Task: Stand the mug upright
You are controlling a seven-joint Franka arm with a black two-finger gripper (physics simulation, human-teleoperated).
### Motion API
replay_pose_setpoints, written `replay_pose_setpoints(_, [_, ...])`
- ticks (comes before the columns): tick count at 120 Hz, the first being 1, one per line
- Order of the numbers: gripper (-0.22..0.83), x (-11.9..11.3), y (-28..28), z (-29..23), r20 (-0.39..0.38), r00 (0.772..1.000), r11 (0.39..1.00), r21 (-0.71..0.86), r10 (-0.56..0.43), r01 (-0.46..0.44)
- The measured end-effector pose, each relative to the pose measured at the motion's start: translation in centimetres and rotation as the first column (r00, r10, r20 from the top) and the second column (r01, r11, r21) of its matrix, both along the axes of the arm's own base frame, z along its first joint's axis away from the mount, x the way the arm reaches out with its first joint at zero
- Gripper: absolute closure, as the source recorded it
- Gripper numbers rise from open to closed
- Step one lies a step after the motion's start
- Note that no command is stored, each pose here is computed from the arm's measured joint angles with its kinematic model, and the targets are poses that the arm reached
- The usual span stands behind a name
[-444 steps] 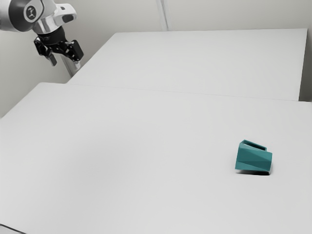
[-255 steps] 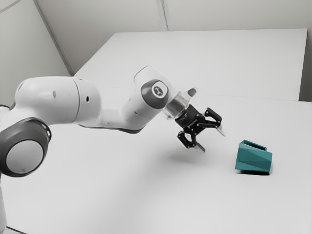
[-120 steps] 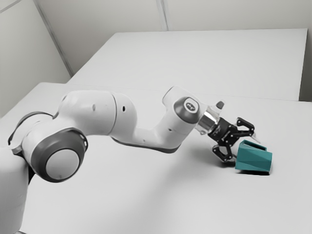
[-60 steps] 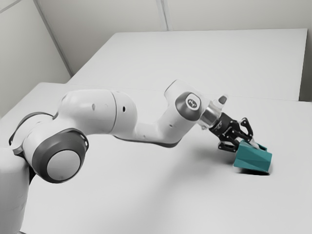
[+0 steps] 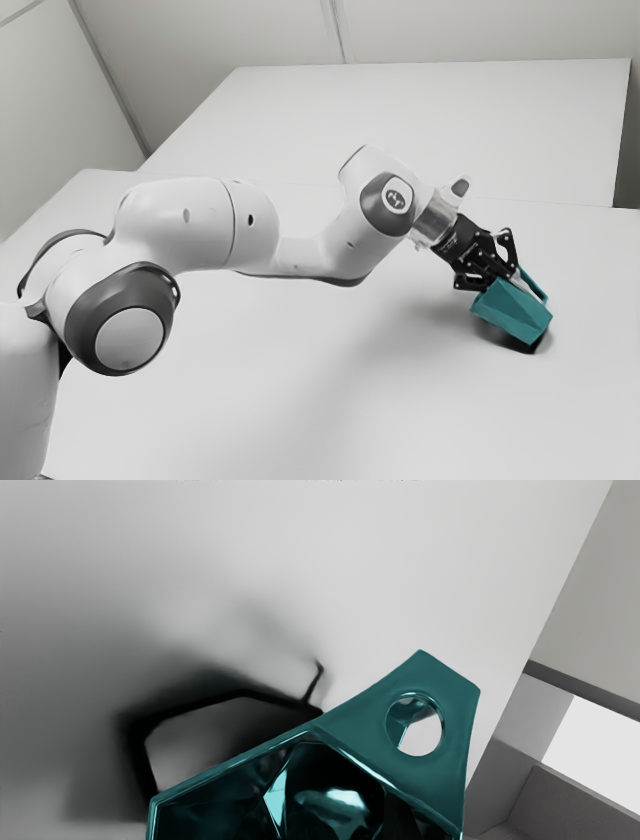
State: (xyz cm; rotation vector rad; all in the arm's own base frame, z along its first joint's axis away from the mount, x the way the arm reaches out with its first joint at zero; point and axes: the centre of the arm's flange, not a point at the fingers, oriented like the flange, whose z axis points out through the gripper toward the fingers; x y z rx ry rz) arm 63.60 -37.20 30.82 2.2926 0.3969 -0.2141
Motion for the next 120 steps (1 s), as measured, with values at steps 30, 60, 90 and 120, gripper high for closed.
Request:
replay_pose_setpoints(30, [0.78, -0.9, 3.1, 9.0, 0.240, 0.949, 0.935, 0.334, -0.206, 0.119])
replay_pose_setpoints(60, [0.79, -2.5, 12.9, 12.5, 0.198, 0.942, 0.776, 0.624, -0.269, 0.090])
replay_pose_setpoints(90, [0.79, -5.5, 23.0, 15.1, 0.100, 0.975, 0.696, 0.715, -0.197, 0.067])
replay_pose_setpoints(120, [0.79, -7.3, 30.8, 13.1, 0.018, 0.994, 0.679, 0.731, -0.112, 0.064])
